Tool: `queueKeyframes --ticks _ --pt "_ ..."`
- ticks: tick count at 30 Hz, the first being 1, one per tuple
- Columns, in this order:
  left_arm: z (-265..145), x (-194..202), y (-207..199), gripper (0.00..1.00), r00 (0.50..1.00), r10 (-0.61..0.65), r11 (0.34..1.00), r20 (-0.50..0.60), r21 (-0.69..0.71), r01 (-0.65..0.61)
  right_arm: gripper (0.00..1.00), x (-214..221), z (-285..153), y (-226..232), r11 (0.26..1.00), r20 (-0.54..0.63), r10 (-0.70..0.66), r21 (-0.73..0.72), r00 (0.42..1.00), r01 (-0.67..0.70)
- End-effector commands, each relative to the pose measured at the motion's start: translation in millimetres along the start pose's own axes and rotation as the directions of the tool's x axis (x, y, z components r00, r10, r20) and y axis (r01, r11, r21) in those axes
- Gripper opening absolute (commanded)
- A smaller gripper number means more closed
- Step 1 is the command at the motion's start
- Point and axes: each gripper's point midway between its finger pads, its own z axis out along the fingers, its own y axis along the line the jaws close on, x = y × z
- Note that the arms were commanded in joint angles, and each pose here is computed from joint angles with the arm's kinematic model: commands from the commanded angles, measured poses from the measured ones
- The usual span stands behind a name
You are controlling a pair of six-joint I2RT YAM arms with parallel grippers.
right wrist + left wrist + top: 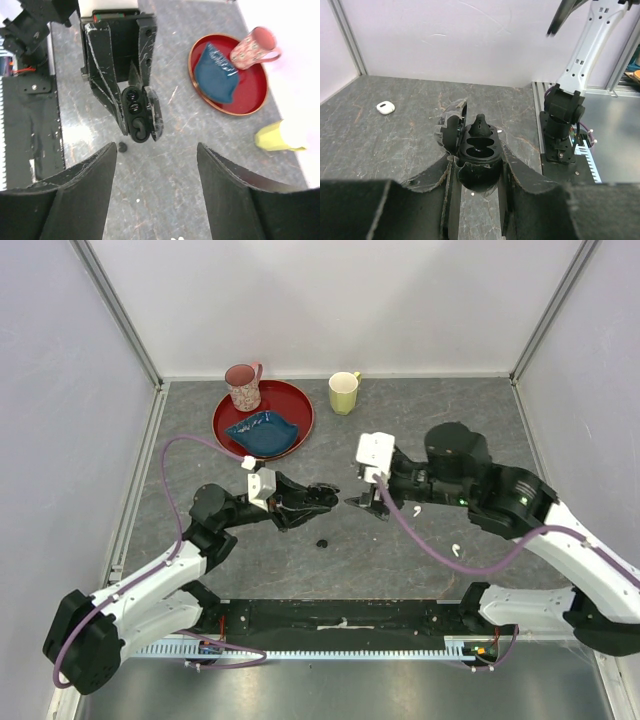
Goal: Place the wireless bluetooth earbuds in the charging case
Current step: Place the earbud in the charging case.
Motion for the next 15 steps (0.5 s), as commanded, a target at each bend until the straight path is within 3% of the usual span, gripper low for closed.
queueKeyframes --ticks 1,5,9,15 --pt "-2.7 -8.3 8.3 0.02 0.999 0.036 0.997 0.036 -0.067 -0.034 0.75 -32.8 -20.3 -26.3 0.982 0.178 0.036 0.178 0.983 -0.069" --pt "-9.3 -7.0 17.9 0.02 0.998 0.047 0.988 0.049 -0.148 -0.039 0.88 -20.3 -27.1 -44.6 0.922 0.220 0.167 0.310 0.961 -0.231" --pt "-23.2 -7.5 24.9 0.02 0.994 0.082 0.968 0.073 -0.244 -0.062 0.89 18.7 -21.0 -58.6 0.817 0.213 0.338 0.417 0.916 -0.399" --pt "-45.8 -7.4 28.7 0.02 0.989 0.140 0.930 0.056 -0.349 -0.112 0.81 99.7 -9.3 -69.4 0.656 0.188 0.588 0.458 0.787 -0.600"
